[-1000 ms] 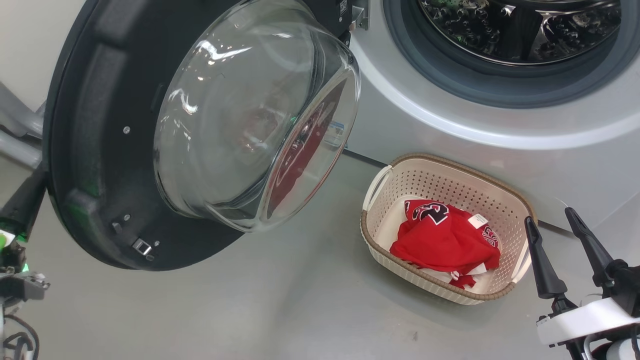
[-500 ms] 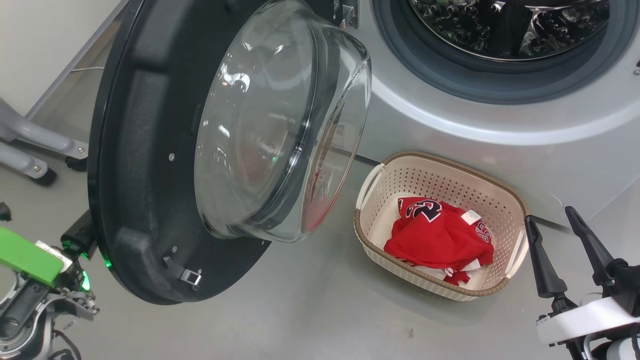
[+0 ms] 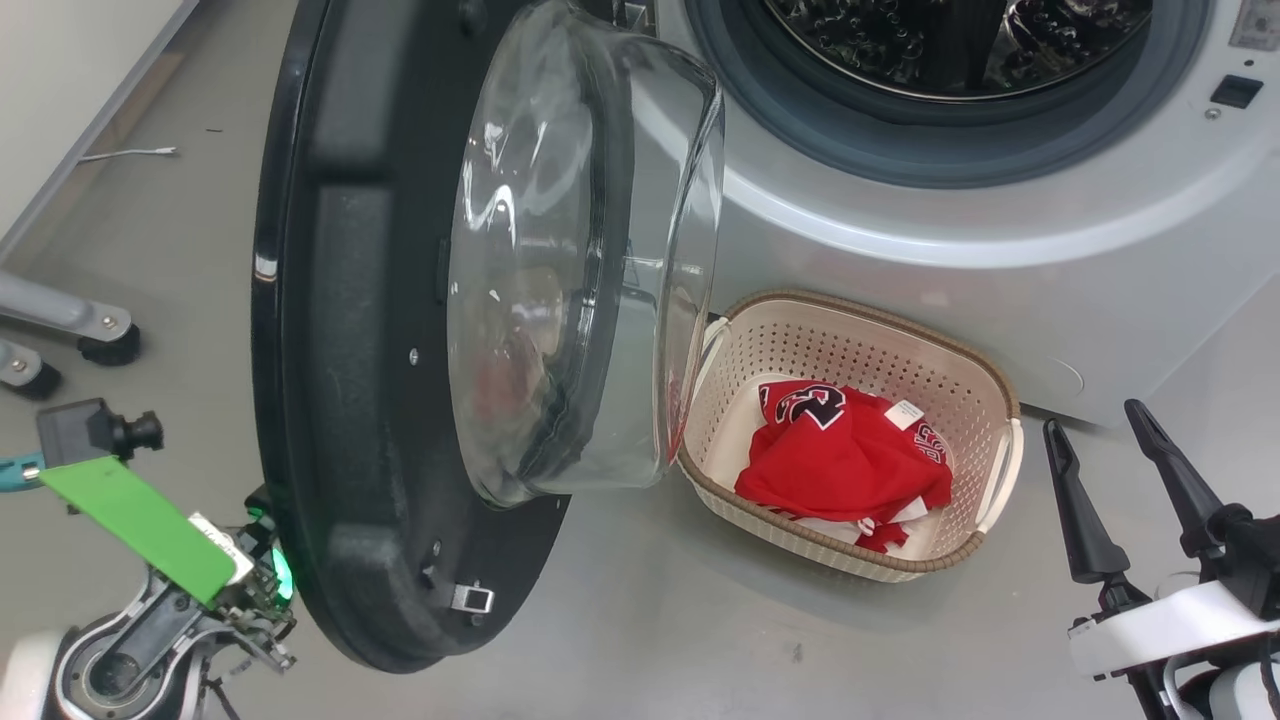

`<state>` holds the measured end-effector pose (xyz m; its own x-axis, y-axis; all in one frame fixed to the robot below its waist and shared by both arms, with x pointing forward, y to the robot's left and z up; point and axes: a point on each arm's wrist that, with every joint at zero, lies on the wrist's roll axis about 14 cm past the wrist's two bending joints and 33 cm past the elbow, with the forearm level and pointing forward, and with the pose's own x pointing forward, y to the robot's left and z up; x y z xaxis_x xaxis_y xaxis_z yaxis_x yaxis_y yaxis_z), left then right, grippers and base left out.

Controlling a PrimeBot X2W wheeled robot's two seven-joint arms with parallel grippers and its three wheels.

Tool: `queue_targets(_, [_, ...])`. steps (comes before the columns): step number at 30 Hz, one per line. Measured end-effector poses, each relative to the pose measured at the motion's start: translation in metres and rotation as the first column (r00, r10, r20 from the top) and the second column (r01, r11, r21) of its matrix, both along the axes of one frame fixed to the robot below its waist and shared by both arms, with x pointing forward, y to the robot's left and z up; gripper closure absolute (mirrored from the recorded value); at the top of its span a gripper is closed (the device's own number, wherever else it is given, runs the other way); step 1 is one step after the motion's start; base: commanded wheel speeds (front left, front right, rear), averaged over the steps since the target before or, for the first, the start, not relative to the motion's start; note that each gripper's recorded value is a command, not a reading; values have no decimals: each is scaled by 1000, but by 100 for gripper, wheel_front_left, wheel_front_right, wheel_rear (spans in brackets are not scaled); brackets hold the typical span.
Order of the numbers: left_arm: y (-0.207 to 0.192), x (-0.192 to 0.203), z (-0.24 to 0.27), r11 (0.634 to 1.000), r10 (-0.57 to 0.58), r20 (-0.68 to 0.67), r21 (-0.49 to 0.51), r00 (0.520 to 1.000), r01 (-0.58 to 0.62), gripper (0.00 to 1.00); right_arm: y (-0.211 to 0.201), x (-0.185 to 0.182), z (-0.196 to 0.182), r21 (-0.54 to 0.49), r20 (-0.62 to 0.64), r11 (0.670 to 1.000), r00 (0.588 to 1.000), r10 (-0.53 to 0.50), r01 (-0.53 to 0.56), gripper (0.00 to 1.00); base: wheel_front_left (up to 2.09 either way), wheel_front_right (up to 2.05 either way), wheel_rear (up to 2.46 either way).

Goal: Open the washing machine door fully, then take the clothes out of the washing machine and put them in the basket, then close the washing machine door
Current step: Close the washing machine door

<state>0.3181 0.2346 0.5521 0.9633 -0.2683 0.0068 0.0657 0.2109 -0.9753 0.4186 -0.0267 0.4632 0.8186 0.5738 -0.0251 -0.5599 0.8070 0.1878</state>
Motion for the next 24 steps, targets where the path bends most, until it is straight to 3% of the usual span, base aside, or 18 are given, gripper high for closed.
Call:
queue_targets(14, [-70, 20, 1, 971, -230, 36, -60, 973, 232, 100, -26, -1, 0, 3, -9, 996, 996, -85, 85, 0, 0, 0, 0])
queue_targets(24, [-105, 33, 1, 937, -329, 55, -103, 943, 333, 100, -49, -4, 1, 8, -13, 987, 987, -158, 159, 0, 0, 0, 0])
